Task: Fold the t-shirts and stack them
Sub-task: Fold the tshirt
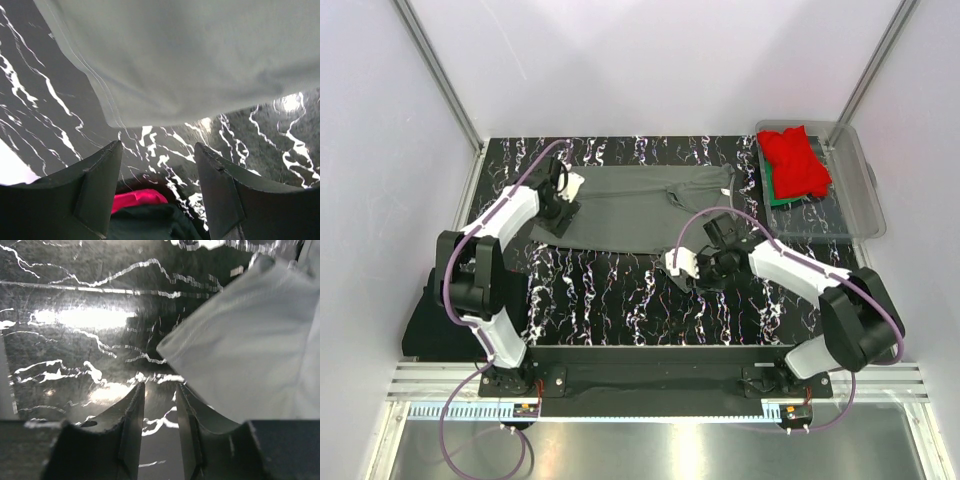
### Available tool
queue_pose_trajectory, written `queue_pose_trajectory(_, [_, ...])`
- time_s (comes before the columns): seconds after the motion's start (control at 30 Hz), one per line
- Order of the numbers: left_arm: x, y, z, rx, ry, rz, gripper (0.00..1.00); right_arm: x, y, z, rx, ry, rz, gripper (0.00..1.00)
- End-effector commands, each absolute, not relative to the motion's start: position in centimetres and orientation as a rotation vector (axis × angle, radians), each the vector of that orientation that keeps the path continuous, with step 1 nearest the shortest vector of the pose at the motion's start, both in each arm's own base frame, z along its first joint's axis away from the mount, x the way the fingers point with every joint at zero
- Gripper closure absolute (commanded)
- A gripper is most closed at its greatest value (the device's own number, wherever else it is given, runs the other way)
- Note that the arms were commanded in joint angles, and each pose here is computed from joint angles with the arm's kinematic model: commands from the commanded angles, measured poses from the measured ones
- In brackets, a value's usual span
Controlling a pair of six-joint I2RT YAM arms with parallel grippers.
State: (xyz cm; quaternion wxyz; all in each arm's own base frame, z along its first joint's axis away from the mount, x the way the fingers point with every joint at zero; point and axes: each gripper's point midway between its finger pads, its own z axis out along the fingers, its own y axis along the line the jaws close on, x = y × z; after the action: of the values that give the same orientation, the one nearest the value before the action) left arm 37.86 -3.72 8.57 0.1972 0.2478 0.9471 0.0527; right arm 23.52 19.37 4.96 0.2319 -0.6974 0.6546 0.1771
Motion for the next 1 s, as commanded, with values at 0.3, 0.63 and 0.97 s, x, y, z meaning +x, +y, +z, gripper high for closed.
queue_pose_trajectory(0.3, [38.7,-2.3,10.6,0.575,2.557,0.180,0.35,24.9,22.8,4.7,-2.027,1.556,0.457,0.59])
queue_pose_trajectory(0.63, [38.8,0.0,11.2,0.523,2.555,0.220,0.36,23.8,23.3,2.6,-2.103,1.571,0.477,0.61])
queue_pose_trajectory(0.97, [38.4,2.1,10.5,0.748,2.545,0.233,0.30,25.0,22.2,2.6,-2.093,1.653,0.329,1.00])
